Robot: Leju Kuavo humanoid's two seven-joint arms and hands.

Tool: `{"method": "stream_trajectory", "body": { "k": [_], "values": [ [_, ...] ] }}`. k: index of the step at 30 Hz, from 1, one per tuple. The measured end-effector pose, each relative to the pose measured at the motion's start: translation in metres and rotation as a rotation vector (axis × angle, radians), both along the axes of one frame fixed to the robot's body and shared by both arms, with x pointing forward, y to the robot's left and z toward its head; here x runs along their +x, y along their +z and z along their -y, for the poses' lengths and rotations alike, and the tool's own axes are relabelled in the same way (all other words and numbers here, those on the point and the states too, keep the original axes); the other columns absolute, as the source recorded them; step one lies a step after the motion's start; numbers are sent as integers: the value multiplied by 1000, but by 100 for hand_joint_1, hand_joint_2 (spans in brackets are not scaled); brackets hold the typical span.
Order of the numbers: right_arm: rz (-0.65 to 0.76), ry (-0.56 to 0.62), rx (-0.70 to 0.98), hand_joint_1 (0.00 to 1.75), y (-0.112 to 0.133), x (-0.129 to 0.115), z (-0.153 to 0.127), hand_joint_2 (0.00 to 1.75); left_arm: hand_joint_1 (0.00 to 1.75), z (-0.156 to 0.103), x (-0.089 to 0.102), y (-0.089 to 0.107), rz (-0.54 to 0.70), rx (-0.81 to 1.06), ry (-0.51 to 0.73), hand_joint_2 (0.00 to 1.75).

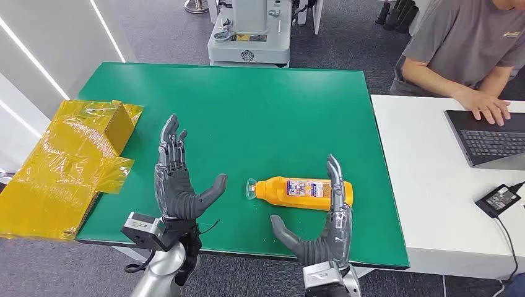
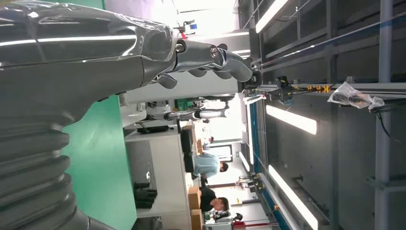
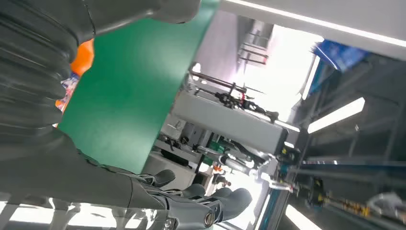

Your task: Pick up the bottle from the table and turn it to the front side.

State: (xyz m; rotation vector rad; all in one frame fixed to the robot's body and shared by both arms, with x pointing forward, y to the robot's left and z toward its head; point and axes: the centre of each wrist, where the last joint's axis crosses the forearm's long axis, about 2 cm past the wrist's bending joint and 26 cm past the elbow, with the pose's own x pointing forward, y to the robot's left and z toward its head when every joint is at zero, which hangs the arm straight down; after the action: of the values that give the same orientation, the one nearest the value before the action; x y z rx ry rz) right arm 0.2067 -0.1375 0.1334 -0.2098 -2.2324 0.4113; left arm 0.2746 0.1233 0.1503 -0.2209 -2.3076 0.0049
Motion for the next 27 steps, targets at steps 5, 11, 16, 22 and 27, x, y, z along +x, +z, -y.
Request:
{"method": "stream_trajectory", "body": {
  "k": [5,11,16,22,27],
  "values": [
    [-14,-53,-222,0,5,10,19,175,0,0,0,0,4,9,0,175],
    [-41,-141,-561,0,15,40,58,175,0,0,0,0,11,23,-24,175],
    [-81,-145,-733,0,24,59,86,175,0,-1,0,0,15,29,-36,175],
    [-162,-30,-909,0,46,96,122,175,0,0,0,0,17,33,-53,175],
    [-237,109,-1012,0,71,137,152,175,0,-1,0,-1,15,37,-55,175]
  ]
}}
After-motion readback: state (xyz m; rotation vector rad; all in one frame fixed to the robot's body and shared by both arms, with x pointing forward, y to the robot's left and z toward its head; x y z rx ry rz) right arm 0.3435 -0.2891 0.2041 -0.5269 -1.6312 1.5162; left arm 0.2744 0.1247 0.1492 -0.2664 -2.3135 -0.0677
